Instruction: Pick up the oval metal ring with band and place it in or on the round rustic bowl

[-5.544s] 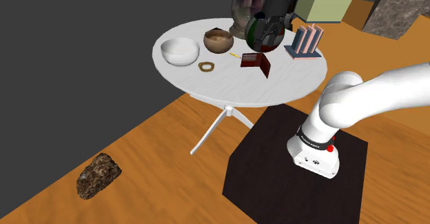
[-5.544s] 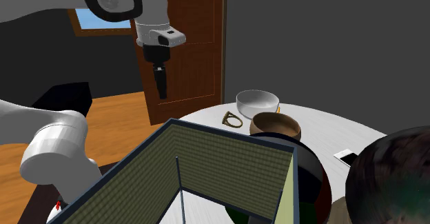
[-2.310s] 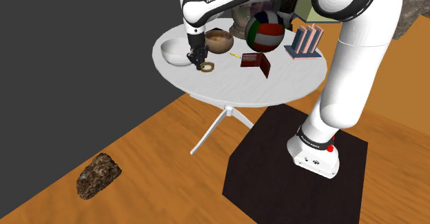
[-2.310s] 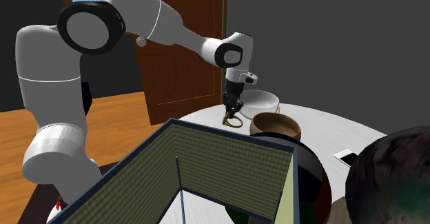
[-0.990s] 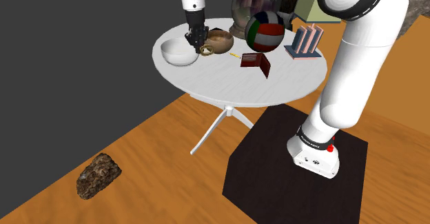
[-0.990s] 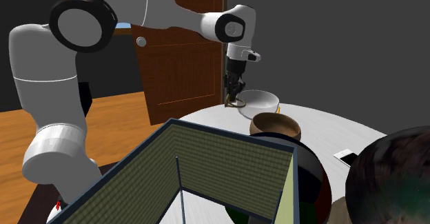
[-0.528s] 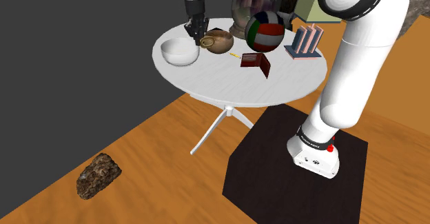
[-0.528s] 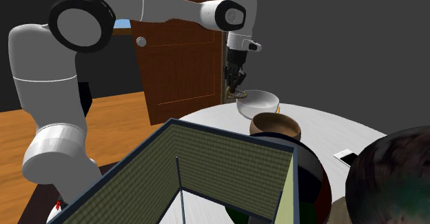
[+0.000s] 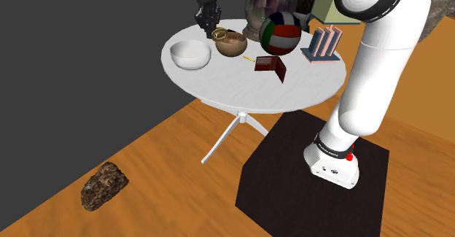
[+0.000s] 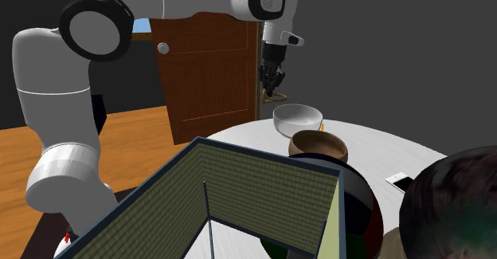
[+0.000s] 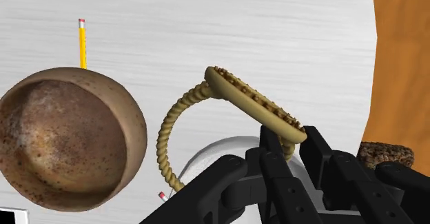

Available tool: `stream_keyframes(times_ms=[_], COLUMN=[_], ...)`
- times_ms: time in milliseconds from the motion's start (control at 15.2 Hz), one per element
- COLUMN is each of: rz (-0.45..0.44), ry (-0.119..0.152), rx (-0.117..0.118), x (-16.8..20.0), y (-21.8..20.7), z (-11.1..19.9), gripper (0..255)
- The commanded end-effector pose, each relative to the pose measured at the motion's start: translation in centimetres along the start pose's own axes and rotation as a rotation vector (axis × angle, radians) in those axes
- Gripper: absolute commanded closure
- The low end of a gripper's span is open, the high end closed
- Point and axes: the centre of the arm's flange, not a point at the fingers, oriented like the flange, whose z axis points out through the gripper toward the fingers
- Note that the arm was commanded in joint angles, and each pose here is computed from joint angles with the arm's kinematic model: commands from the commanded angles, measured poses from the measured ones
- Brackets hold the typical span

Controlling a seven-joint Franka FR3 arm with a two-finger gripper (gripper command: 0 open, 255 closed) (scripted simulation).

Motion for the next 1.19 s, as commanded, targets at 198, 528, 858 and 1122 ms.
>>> stream_keyframes(times_ms=[198, 528, 858, 1122], rz=[0.0, 0.0, 0.0, 0.0], ry=[-0.001, -0.001, -0.001, -0.001], rx=[0.0, 0.0, 0.0, 0.0], x=[1.4, 3.2, 5.2, 5.5], y=[5.0, 11.3, 18.4, 18.4], z=[-0.7, -1.1, -1.6, 0.5], gripper=[255, 255, 255, 255])
